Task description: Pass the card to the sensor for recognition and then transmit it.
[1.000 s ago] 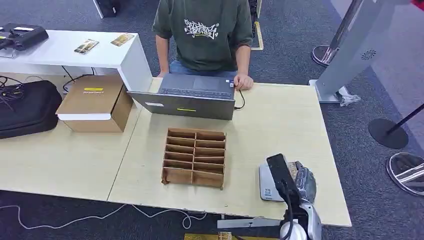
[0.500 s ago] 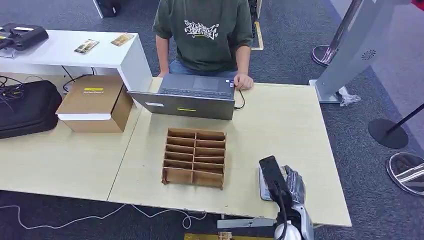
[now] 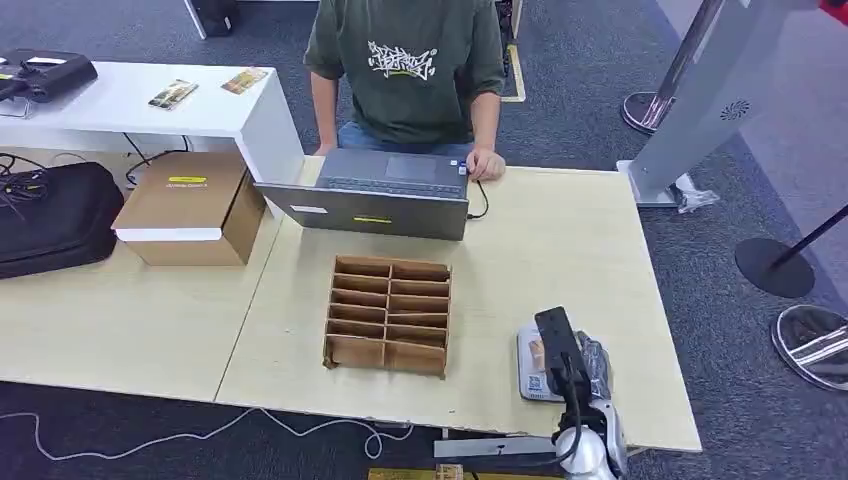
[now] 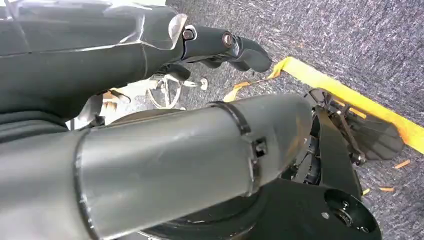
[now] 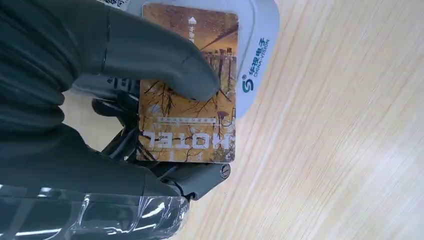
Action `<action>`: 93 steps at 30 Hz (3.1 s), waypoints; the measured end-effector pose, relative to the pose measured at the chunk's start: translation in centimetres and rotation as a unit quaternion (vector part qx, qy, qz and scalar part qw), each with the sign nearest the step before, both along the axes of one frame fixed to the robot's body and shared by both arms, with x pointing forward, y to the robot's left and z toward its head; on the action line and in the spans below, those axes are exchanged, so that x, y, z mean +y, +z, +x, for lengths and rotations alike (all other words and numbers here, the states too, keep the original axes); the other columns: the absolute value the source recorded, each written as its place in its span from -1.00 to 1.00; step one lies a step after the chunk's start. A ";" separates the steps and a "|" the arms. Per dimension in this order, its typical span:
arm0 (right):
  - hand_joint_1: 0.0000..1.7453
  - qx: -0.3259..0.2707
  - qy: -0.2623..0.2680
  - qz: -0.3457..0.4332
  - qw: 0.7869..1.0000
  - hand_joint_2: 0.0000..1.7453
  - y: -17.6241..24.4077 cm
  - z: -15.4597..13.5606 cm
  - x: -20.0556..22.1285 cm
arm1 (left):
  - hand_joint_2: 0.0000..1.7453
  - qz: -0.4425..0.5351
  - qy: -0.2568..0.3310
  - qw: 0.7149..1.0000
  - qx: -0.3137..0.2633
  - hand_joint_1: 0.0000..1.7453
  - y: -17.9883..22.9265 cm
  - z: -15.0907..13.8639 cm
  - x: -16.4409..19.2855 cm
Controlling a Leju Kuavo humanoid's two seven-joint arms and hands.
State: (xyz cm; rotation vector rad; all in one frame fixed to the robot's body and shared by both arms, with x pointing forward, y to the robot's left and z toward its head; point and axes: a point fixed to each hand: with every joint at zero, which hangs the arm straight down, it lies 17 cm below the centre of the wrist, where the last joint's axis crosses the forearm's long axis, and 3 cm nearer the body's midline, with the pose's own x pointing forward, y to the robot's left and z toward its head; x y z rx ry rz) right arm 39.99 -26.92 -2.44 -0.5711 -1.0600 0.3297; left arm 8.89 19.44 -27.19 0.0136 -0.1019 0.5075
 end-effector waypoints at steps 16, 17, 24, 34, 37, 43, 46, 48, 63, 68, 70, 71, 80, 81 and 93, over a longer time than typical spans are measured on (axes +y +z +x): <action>1.00 -0.043 -0.008 -0.007 0.999 1.00 1.1 0.9 -0.6 | -1.00 0.004 0.006 1.000 0.004 -1.00 0.0 -0.2 0.2; 1.00 -0.064 -0.013 -0.020 0.998 1.00 2.0 1.1 -1.0 | -1.00 0.005 0.006 1.000 0.004 -1.00 0.0 -0.2 0.2; 1.00 -0.286 -0.040 -0.169 0.943 1.00 14.4 1.2 -2.2 | -1.00 0.017 0.002 1.000 -0.009 -1.00 0.1 0.3 0.3; 1.00 -0.383 0.005 -0.373 0.845 1.00 23.8 -0.2 1.0 | -1.00 0.022 -0.007 1.000 -0.015 -1.00 0.1 0.6 0.2; 1.00 -0.399 0.029 -0.429 0.810 1.00 25.2 -0.5 0.9 | -1.00 0.023 -0.012 1.000 -0.018 -1.00 0.2 0.7 0.2; 1.00 -0.465 0.188 -0.560 0.659 1.00 27.5 -3.6 1.9 | -1.00 0.023 -0.015 0.999 -0.019 -1.00 0.2 0.9 0.2; 1.00 -0.453 0.138 -0.569 0.672 1.00 28.9 -3.3 -0.9 | -1.00 0.022 0.000 1.000 -0.017 -1.00 0.2 0.8 0.3; 1.00 -0.448 0.088 -0.570 0.683 1.00 30.5 -1.8 -3.6 | -1.00 0.021 0.005 1.000 -0.017 -1.00 0.2 0.9 0.2; 1.00 -0.479 0.175 -0.517 0.688 1.00 32.8 13.1 17.8 | -1.00 0.022 -0.009 1.000 -0.014 -1.00 0.4 1.8 -0.1; 1.00 -0.462 0.166 -0.521 0.698 1.00 34.2 15.6 18.1 | -1.00 0.020 -0.017 1.000 -0.013 -1.00 0.4 1.9 -0.4; 1.00 -0.457 0.167 -0.520 0.702 1.00 34.3 16.0 18.5 | -1.00 0.020 -0.018 1.000 -0.013 -1.00 0.4 1.9 -0.4; 1.00 -0.455 0.169 -0.520 0.702 1.00 34.3 16.2 18.7 | -1.00 0.021 -0.018 1.000 -0.013 -1.00 0.4 1.9 -0.4; 1.00 -0.436 0.170 -0.524 0.712 1.00 33.8 17.3 18.9 | -1.00 0.021 -0.027 0.999 -0.015 -1.00 0.5 2.1 -0.5; 1.00 -0.434 0.170 -0.526 0.712 1.00 33.7 17.4 18.8 | -1.00 0.021 -0.028 0.999 -0.015 -1.00 0.5 2.2 -0.5; -1.00 -0.416 0.171 -0.536 0.714 1.00 32.9 18.2 18.1 | -1.00 0.020 -0.030 0.999 -0.011 -1.00 0.5 2.2 -0.4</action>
